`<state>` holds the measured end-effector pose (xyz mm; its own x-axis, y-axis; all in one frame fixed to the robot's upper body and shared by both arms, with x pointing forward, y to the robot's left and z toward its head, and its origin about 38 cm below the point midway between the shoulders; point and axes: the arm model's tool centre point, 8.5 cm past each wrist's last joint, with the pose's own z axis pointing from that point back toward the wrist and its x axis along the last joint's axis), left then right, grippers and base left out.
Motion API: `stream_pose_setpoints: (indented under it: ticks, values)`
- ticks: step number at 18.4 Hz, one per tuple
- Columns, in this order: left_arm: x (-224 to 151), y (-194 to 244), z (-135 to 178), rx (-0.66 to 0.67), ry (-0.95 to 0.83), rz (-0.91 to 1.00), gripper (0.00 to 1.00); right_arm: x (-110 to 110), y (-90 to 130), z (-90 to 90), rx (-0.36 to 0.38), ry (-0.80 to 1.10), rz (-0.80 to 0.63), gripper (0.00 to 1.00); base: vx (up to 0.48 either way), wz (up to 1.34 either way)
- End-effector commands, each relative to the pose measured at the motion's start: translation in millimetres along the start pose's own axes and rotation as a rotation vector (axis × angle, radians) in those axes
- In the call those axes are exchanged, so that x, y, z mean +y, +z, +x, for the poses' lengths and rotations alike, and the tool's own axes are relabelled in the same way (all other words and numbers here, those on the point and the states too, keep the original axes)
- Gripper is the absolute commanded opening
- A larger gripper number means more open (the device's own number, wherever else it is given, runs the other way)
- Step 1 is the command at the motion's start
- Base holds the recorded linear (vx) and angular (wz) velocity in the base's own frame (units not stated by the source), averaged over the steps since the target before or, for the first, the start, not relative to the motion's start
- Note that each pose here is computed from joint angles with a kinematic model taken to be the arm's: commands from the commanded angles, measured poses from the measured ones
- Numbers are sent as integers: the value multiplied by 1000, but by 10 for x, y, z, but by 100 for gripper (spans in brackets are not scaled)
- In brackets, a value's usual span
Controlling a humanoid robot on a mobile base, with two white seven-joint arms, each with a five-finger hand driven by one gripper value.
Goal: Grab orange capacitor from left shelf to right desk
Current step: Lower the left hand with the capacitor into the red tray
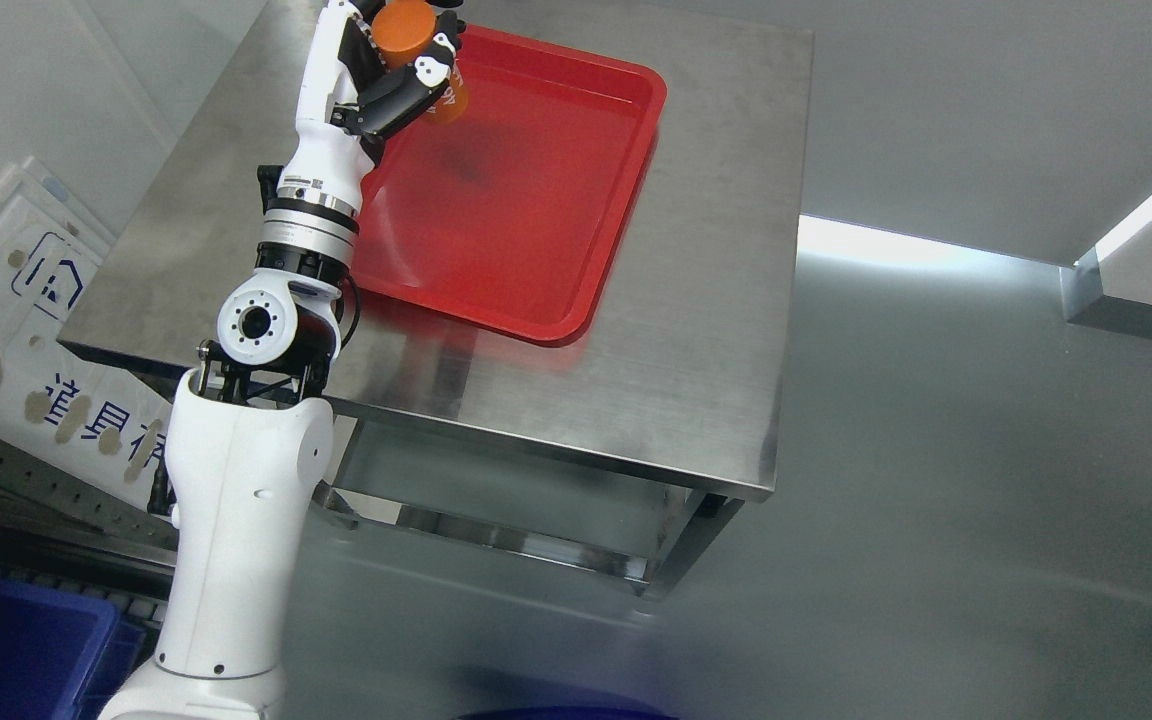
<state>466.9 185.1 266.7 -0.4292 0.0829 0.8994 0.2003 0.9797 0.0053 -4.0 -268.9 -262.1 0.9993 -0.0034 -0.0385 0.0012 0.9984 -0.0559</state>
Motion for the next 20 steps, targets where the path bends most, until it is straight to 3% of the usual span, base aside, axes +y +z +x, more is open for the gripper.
stream_pose_setpoints:
  ticks: [1,12,18,20]
  values:
    - [-66,145,-250,75,-45,-23,3,-114,-1,31,-22,-10,-16,100,0,0]
    - [-117,270,-565,165,-95,-34,5,-114,-1,31,-22,-10,-16,100,-4,0]
    - [-107,-47,-534,165,-113,-47,5,-114,-1,31,-22,-10,-16,100,0,0]
    - [-146,-36,-686,212,-117,-58,6,-114,-1,31,-22,-10,-16,100,0,0]
